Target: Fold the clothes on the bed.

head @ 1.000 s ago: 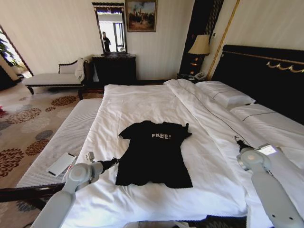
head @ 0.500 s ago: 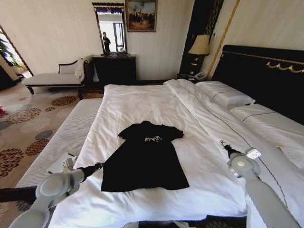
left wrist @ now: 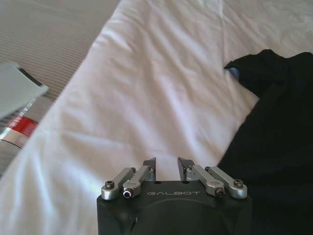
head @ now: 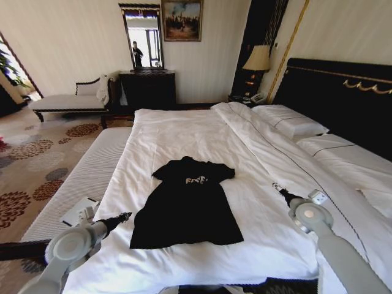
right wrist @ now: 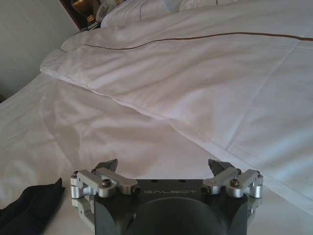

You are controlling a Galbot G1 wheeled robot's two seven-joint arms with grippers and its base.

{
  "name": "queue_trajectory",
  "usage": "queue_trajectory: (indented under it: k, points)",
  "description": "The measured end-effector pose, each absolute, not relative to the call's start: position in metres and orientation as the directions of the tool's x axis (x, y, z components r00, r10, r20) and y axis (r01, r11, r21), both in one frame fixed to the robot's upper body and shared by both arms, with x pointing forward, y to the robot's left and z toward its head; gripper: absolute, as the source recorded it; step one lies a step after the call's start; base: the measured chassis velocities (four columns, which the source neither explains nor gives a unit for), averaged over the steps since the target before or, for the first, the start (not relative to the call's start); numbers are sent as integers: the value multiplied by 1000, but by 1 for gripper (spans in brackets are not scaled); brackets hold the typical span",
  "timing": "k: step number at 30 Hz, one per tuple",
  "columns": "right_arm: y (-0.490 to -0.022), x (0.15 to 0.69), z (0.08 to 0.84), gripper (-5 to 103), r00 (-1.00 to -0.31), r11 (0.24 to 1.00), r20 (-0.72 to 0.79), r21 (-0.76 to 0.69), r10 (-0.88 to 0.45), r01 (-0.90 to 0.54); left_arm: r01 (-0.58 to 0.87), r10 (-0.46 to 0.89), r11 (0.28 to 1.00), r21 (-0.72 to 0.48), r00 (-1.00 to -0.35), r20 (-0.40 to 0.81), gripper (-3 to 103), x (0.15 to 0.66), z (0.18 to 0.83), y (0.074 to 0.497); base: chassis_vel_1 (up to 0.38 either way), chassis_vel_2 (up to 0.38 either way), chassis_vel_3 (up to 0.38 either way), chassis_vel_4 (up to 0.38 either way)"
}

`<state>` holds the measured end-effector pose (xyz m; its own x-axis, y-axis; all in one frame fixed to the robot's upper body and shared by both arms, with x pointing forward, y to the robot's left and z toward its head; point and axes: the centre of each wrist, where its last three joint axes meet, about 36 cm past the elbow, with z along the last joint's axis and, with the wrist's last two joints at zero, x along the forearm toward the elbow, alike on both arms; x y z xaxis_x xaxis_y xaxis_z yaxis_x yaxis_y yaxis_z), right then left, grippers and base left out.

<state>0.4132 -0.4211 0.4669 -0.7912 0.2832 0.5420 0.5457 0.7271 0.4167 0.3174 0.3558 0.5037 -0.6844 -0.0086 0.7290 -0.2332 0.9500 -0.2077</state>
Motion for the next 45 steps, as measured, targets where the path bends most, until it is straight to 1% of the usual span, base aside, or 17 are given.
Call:
queue_trajectory:
  k: [1,2,3,5,7,8,9,12,14,16,18,21,27,33,41,42,45]
  points:
    - [-419,416,468,100,-794,729,542,421,275,540,-232,-45,959,-161,-687,725,30,316,506,359,0,0,0,0]
    - [-417,419,470,100,-798,730,540,427,267,533,-229,-81,967,-111,-691,718,36,315,508,362,0,0,0,0]
    - [-417,419,470,100,-798,730,540,427,267,533,-229,-81,967,-111,-691,718,36,315,508,362,0,0,0,0]
    - [-414,427,473,100,-806,731,532,437,259,523,-233,-136,971,-52,-716,685,46,316,510,370,0,0,0,0]
    - [-411,437,477,100,-818,728,516,455,255,514,-257,-159,964,-64,-754,638,57,322,519,380,0,0,0,0]
    - [-411,437,477,100,-818,728,516,455,255,514,-257,-159,964,-64,-754,638,57,322,519,380,0,0,0,0]
    - [-410,440,478,100,-821,726,511,459,256,512,-266,-160,961,-80,-766,622,57,325,523,382,0,0,0,0]
    - [-409,450,481,100,-829,728,491,461,267,507,-274,-107,934,-229,-826,553,74,345,547,395,0,0,0,0]
    - [-410,451,481,100,-829,729,489,459,270,508,-269,-90,928,-257,-834,544,74,350,550,397,0,0,0,0]
    - [-412,454,478,100,-823,730,492,446,283,518,-235,-9,895,-379,-860,511,85,378,559,397,0,0,0,0]
    - [-415,454,474,100,-816,728,497,435,296,529,-220,57,858,-464,-858,511,94,407,553,391,0,0,0,0]
    - [-418,453,469,100,-806,727,505,421,309,543,-217,118,824,-523,-838,534,100,441,534,379,0,0,0,0]
    - [-426,448,459,100,-778,720,521,382,351,580,-247,229,746,-619,-777,586,100,518,483,351,0,0,0,0]
    - [-434,445,453,100,-756,710,532,356,381,608,-227,299,705,-672,-764,572,100,570,450,310,0,0,0,0]
    - [-445,445,456,100,-750,699,525,352,403,623,-206,342,682,-702,-759,555,100,582,438,281,0,0,0,0]
    - [-446,444,456,100,-748,697,525,352,406,625,-203,339,684,-701,-762,551,103,582,437,281,0,0,0,0]
    - [-450,442,455,100,-743,692,527,350,412,631,-200,320,698,-688,-773,549,90,580,434,285,0,0,0,0]
